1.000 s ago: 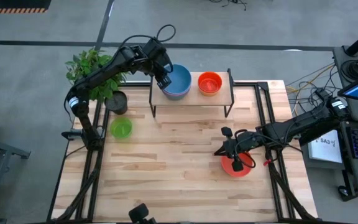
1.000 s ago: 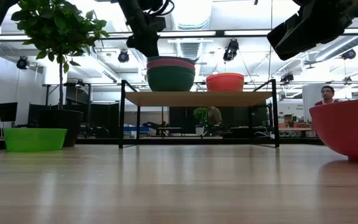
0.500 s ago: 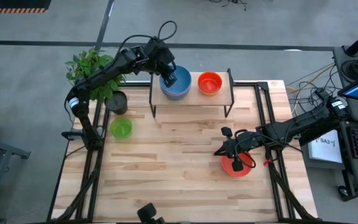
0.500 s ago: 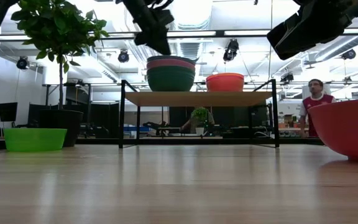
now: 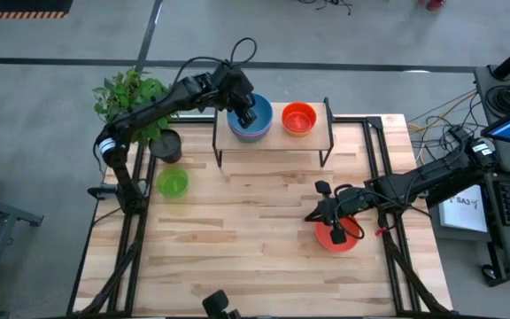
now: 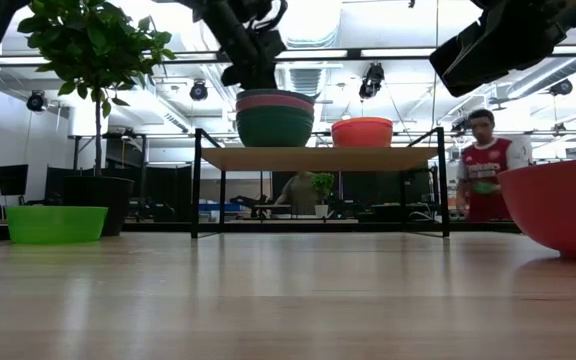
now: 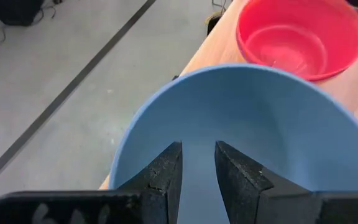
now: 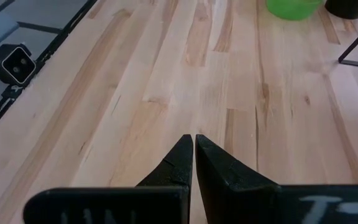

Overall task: Place and stack bowls onto a shelf
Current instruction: Stack the small green bowl on top of the small orange bowl

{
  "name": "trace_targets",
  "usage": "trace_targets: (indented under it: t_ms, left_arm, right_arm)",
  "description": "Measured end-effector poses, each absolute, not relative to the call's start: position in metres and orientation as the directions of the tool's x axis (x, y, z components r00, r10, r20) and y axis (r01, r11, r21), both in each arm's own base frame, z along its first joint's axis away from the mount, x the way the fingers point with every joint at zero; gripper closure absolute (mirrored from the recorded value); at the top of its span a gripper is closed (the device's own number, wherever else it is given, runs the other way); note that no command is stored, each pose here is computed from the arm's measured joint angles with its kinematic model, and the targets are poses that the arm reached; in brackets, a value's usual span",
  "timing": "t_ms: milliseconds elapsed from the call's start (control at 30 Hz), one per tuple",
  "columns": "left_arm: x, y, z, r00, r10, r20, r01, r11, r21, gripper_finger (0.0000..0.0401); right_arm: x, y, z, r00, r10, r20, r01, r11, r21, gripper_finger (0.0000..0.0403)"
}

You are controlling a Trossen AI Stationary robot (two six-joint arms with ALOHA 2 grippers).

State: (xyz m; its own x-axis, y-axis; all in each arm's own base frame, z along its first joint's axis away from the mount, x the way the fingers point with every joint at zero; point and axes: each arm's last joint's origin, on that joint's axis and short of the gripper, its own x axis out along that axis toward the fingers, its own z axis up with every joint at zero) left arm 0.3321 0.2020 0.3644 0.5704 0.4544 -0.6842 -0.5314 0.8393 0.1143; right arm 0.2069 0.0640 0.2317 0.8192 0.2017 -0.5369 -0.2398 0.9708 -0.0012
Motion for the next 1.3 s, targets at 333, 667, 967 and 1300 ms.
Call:
trace_targets:
  t_ms: [333,667,967,1300]
  left_arm:
    - [0.339,0.143,0.392,0.678,0.384,-0.627,-0.410,0.905,0.112,0.0324]
    - [0.344,0.057,0.380,0.608,0.208,-0.766,-0.188,0.975,0.116,0.0324]
    - [0.326,0.000,0.330,0.365,0.114,-0.924,-0.087,0.992,0.089,0.0324]
    - [0.287,-0.011,0.261,-0.069,0.162,-0.984,-0.381,0.908,0.176,0.0324]
  right_arm:
    - [0.207,0.063,0.232,0.831,0.152,-0.536,-0.068,0.982,0.174,0.0394]
    - [0.203,0.062,0.226,0.791,0.145,-0.594,0.049,0.953,0.298,0.0394]
    - [0.203,0.062,0.237,0.753,0.156,-0.639,0.044,0.957,0.285,0.0394]
    - [0.206,0.061,0.249,0.787,0.108,-0.608,-0.014,0.987,0.158,0.0394]
